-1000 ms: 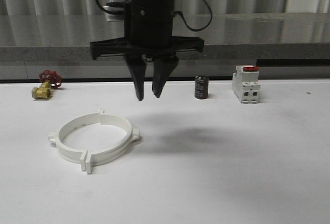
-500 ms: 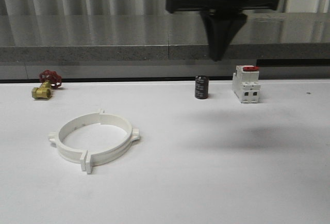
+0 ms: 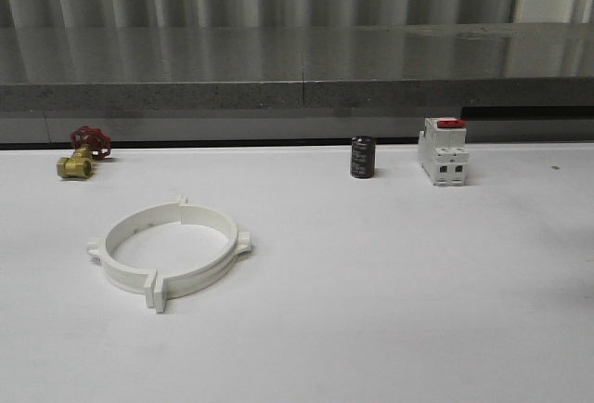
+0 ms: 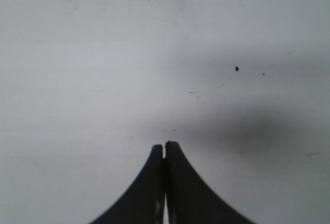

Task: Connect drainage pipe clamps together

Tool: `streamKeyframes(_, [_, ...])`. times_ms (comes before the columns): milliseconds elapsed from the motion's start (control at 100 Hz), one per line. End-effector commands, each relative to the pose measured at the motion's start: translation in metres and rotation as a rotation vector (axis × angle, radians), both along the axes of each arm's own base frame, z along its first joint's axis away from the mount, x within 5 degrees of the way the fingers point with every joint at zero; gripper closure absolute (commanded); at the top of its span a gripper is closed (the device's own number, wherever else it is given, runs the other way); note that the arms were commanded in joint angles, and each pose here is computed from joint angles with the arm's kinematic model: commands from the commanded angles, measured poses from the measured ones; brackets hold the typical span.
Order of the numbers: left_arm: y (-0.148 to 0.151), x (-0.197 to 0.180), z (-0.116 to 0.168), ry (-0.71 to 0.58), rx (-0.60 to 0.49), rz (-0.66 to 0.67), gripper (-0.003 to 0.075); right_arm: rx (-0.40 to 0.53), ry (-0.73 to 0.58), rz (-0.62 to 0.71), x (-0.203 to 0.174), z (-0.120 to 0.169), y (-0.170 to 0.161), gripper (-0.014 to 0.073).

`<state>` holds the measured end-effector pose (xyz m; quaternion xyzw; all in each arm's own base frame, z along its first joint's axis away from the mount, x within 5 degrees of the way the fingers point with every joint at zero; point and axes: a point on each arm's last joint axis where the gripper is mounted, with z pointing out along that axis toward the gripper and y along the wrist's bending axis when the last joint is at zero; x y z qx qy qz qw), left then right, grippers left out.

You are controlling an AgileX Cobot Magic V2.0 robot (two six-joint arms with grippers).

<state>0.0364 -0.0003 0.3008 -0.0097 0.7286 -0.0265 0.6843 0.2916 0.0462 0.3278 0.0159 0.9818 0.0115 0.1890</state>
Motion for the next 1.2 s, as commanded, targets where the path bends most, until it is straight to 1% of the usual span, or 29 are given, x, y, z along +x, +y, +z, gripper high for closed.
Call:
streamKeyframes(0, [0.000, -0.001, 0.016, -0.097, -0.005, -0.003, 0.0741, 0.002, -0.126, -0.024, -0.017, 0.021, -0.015, 0.0661])
streamKeyframes(220, [0.000, -0.001, 0.016, -0.097, -0.005, -0.003, 0.0741, 0.001, -0.249, -0.095, -0.058, 0.023, -0.039, 0.0661])
streamKeyframes(420, [0.000, -0.001, 0.016, -0.097, -0.005, -0.003, 0.0741, -0.026, -0.385, -0.098, -0.091, 0.025, -0.046, 0.0661])
streamKeyframes(580, [0.000, -0.001, 0.016, -0.097, -0.005, -0.003, 0.0741, -0.029, -0.467, -0.092, -0.117, 0.020, -0.048, 0.0661])
streamKeyframes(680, [0.000, -0.001, 0.016, -0.097, -0.005, -0.003, 0.0741, -0.021, -0.541, -0.083, -0.128, 0.014, -0.047, 0.0661])
streamKeyframes(880, [0.000, -0.001, 0.016, -0.097, -0.005, -0.003, 0.0741, 0.001, -0.737, -0.064, -0.149, 0.004, -0.046, 0.0661])
streamKeyframes(1040, [0.000, -0.001, 0.016, -0.097, -0.005, -0.003, 0.0741, 0.012, -0.839, -0.052, -0.168, -0.011, -0.046, 0.0661])
streamKeyframes(1190, [0.000, -0.001, 0.016, -0.097, -0.005, -0.003, 0.0741, 0.001, -0.933, -0.031, -0.188, -0.025, -0.046, 0.0661])
